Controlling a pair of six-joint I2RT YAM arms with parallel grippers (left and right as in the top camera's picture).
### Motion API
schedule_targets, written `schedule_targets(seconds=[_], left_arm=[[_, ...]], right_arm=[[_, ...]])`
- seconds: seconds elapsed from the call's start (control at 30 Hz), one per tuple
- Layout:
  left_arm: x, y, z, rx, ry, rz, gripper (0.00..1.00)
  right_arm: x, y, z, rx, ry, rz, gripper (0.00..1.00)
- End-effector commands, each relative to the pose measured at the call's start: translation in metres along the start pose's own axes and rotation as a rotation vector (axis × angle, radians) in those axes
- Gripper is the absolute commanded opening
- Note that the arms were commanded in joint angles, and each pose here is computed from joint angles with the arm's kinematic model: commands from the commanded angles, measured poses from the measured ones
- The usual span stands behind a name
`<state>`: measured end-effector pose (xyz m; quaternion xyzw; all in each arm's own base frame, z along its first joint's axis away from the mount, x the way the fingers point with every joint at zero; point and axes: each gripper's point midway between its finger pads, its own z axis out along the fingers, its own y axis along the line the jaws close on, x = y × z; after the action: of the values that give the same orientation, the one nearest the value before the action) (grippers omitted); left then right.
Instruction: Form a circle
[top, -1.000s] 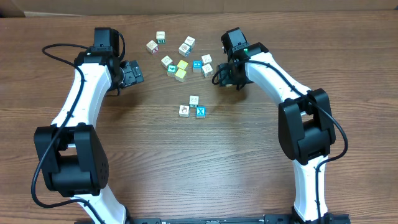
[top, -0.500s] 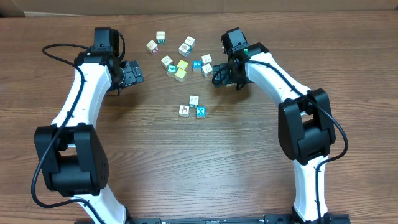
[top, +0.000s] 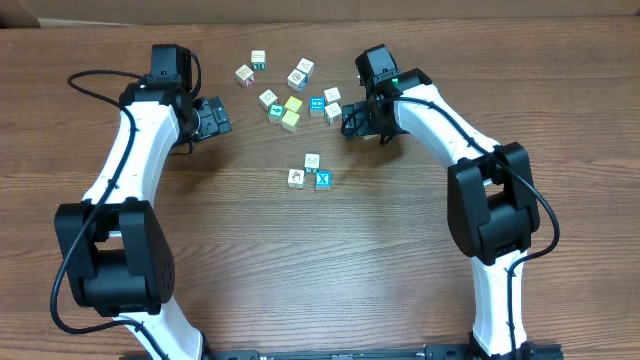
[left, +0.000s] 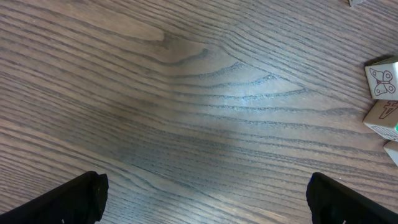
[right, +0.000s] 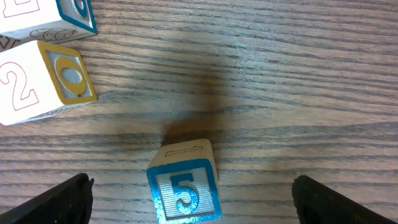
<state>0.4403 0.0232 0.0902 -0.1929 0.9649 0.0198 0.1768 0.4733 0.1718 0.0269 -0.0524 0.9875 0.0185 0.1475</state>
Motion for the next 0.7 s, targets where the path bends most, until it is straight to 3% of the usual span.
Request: schedule_targets(seconds=[0.0,0.2,0.67], left_arm=[[-0.0034,-0.0020,-0.0009,-0.007,-0.009,0.007,1.00],[-0.0033,-0.0020,-0.0009,-0.007,-0.009,0.007,1.00],[-0.0034,-0.0020,-0.0009,-0.007,-0.009,0.007,1.00]], right_arm=[[0.0034,-0.0002,0.0032,0.004,0.009,-0.002,1.00],[0.0036,-0.0001,0.0032,0.004,0.009,-0.002,0.99],[0.0036,0.0000,0.0032,0.003,0.009,-0.002,0.85]])
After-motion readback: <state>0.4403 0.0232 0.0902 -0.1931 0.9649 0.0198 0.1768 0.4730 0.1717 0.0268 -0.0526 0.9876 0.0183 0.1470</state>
